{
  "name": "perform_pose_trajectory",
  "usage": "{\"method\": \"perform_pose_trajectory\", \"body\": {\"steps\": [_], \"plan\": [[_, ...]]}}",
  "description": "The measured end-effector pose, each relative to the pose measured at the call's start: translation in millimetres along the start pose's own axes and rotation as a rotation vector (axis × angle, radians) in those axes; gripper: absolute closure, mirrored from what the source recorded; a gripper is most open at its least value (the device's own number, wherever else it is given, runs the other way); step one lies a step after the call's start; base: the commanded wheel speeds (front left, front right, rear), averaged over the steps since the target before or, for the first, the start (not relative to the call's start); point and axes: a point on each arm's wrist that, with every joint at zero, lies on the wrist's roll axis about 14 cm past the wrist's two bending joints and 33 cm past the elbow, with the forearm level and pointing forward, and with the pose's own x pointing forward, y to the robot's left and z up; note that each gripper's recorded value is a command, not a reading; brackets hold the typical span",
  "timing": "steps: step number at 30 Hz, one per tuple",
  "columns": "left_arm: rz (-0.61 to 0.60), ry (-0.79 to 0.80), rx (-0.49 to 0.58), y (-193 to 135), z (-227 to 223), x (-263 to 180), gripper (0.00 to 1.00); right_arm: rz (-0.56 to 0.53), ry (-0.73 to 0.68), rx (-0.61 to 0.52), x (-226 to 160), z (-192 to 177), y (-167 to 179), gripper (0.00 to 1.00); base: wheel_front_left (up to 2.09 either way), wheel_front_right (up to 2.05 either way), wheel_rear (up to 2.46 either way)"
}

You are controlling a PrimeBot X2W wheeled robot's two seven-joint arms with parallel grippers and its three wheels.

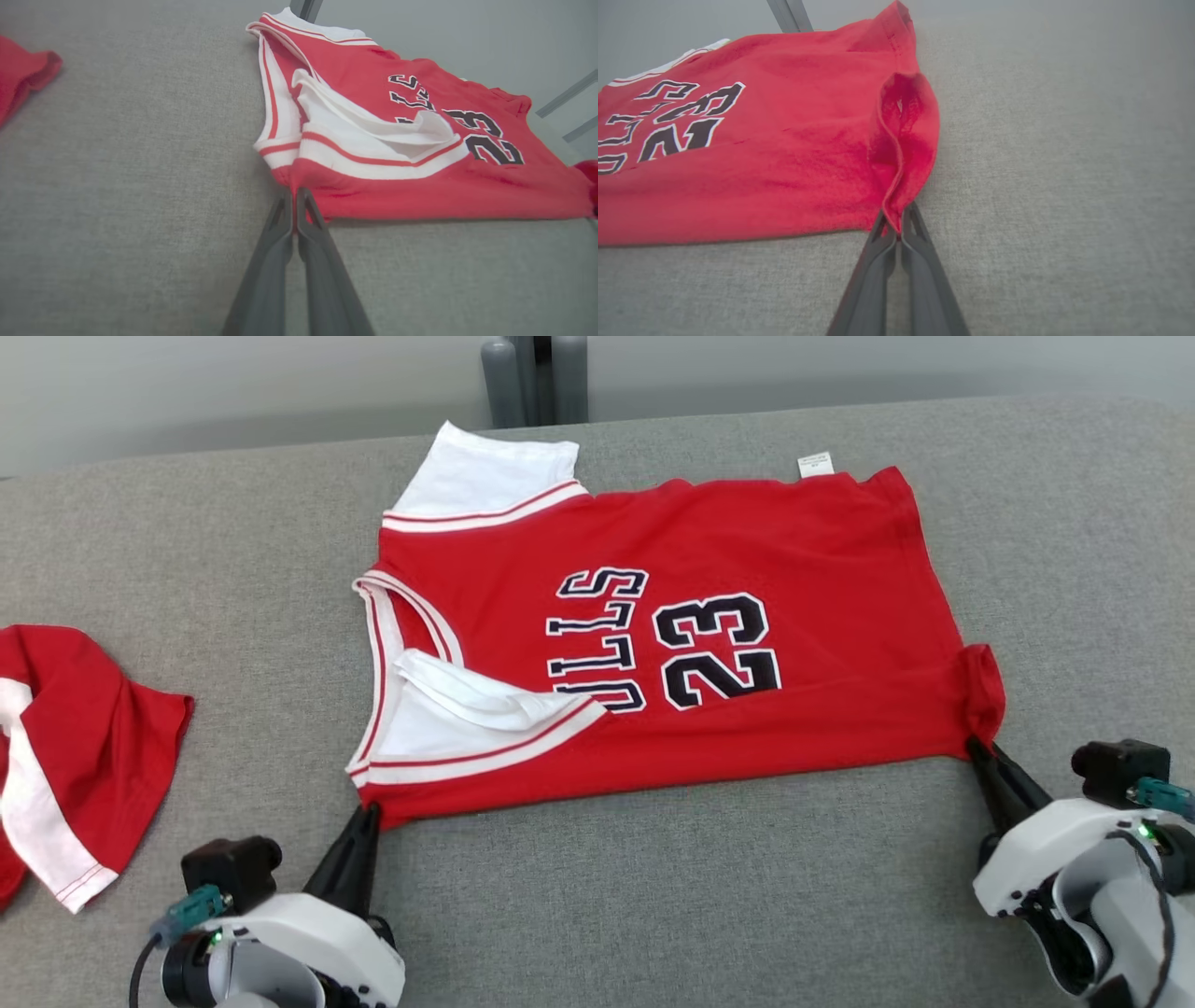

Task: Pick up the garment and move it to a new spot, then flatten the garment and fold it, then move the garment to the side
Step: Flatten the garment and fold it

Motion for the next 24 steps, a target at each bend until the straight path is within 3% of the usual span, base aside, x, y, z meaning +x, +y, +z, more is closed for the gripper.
{"method": "perform_pose_trajectory", "body": {"steps": [14,22,23,24], "plan": [[-0.015,0.071,-0.019,-11.1,-14.6,-57.9,1.00,0.041,0.110,0.067,-61.1,-31.4,-16.5,1.00,0.00,0.00,0.00],[0.000,0.187,-0.058,-13.7,-36.6,-78.6,1.00,0.046,0.139,0.032,-84.4,-37.3,-13.9,1.00,0.00,0.00,0.00],[0.001,0.194,-0.058,-14.0,-39.2,-79.2,1.00,0.044,0.139,0.023,-84.8,-36.6,-14.1,0.85,0.00,0.00,0.00],[0.006,0.201,-0.056,-13.2,-41.5,-79.6,1.00,0.042,0.134,0.021,-84.8,-35.4,-13.7,0.56,0.00,0.00,0.00]]}}
